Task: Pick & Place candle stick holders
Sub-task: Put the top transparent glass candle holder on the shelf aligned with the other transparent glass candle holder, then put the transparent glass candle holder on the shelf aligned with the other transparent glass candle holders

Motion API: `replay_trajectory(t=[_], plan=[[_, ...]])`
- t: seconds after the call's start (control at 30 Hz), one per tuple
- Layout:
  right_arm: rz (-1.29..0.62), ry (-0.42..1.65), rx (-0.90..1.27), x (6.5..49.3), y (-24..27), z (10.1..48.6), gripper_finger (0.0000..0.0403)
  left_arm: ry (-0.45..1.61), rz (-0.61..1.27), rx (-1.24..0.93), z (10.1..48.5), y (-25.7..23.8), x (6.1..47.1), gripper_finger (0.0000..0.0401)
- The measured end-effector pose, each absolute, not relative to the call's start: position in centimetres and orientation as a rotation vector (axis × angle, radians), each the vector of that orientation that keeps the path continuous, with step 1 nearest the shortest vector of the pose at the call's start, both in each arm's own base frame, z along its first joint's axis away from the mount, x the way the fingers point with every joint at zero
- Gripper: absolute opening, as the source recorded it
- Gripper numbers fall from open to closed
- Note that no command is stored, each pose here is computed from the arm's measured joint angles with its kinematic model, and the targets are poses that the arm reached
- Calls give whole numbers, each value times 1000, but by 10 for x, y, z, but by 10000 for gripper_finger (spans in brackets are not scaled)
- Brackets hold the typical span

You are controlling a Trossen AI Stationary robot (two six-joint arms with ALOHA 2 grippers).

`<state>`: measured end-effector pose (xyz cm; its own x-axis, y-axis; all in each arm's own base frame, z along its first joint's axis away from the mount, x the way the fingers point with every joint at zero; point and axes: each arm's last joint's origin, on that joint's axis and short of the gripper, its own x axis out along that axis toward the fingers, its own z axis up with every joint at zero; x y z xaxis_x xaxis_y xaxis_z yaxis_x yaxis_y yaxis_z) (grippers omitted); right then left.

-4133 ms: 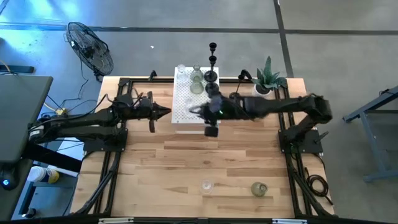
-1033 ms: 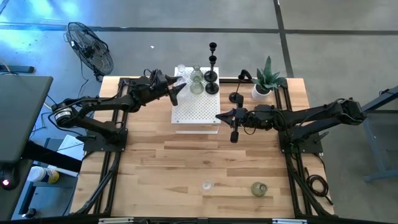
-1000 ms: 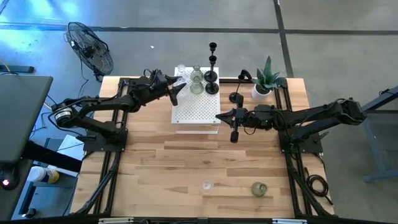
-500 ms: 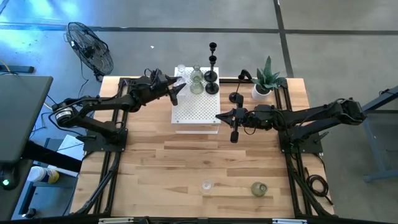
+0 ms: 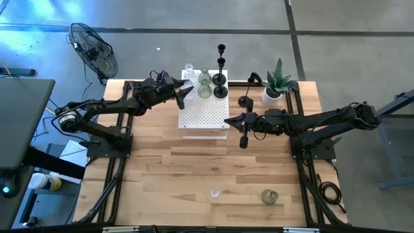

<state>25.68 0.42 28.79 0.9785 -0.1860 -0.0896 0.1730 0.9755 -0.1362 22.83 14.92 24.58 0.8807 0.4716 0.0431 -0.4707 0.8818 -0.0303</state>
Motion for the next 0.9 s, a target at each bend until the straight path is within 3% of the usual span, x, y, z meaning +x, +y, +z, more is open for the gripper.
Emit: replay_trajectory(t=[0.4,0.7,0.9], plan=[[-181,103,-128,257,4,288,2,-50,518,-16,246,150,228,175],[-181,103,-128,257,4,288,1,-54,539,-14,246,150,228,250],[-181,104,-128,257,4,288,2,-83,533,56,259,146,221,261]])
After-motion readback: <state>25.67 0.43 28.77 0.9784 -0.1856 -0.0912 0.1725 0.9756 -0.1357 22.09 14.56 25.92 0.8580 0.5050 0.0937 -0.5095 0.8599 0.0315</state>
